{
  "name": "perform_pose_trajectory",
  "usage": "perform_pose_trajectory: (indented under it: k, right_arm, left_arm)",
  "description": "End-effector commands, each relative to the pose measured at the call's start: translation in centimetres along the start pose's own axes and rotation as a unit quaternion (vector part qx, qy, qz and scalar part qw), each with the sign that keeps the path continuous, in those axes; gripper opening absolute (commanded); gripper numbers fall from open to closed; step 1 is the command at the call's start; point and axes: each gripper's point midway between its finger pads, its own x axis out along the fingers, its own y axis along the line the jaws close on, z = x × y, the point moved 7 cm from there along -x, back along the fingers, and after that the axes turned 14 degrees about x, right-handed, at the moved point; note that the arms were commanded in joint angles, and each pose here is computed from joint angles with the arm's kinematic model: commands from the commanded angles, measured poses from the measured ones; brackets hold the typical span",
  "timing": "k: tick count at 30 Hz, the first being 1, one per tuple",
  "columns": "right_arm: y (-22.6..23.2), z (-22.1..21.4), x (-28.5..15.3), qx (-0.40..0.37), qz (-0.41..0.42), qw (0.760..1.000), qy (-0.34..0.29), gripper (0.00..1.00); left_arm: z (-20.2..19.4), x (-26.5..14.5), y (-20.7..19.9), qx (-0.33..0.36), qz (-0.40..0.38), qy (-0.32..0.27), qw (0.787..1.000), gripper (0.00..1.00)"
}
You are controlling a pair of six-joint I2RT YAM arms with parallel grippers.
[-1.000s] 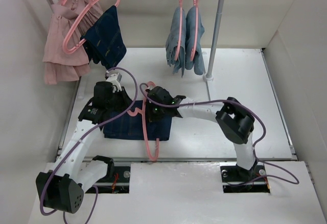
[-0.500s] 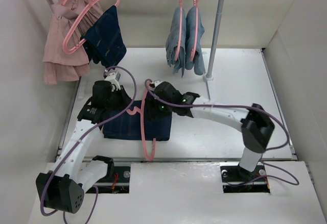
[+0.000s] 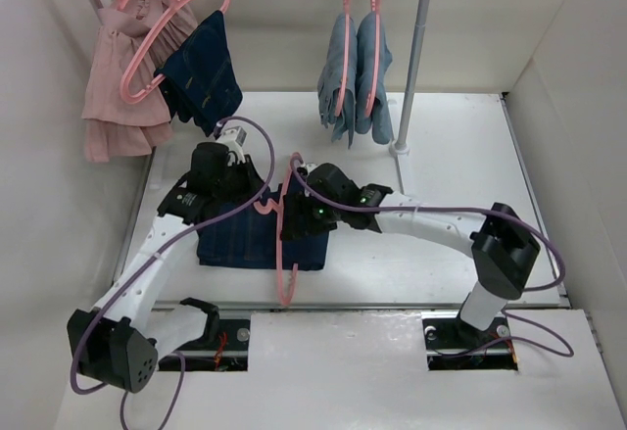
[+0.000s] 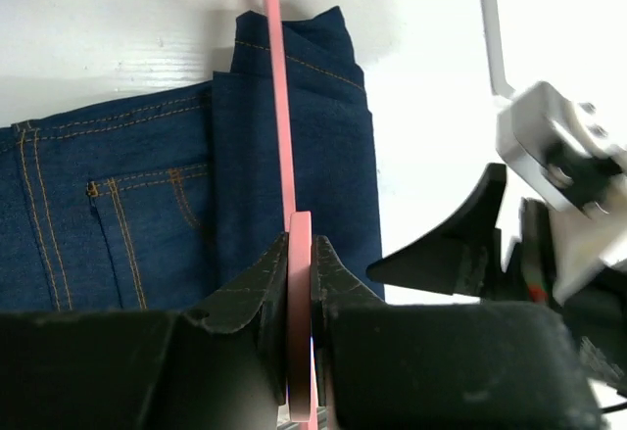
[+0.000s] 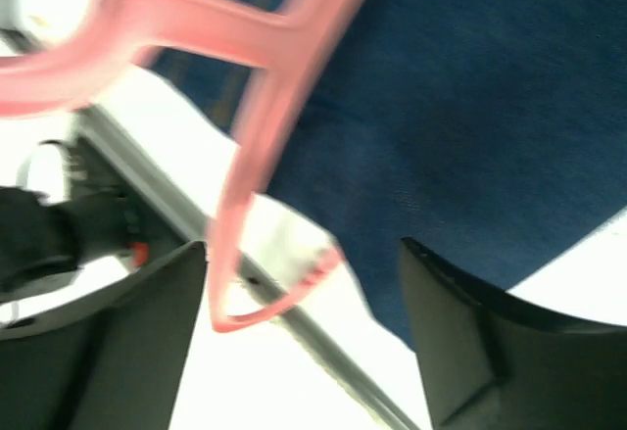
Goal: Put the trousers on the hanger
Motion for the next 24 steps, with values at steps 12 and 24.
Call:
perform_pose_trajectory:
  k: [12, 24]
  right_arm:
    - [3.0, 1.7, 3.7, 0.037, 0.054, 0.998, 0.019, 0.82]
    - [1.1, 3.9, 0.3, 0.108, 0.112, 0.988, 0.011, 0.00]
  left_arm:
    - [1.9, 0.5, -1.7, -0.016, -0.020, -0.010, 1.000, 0.00]
    - [4.4, -2.6, -2.9, 0.130, -0.053, -0.044, 0.989, 0.76]
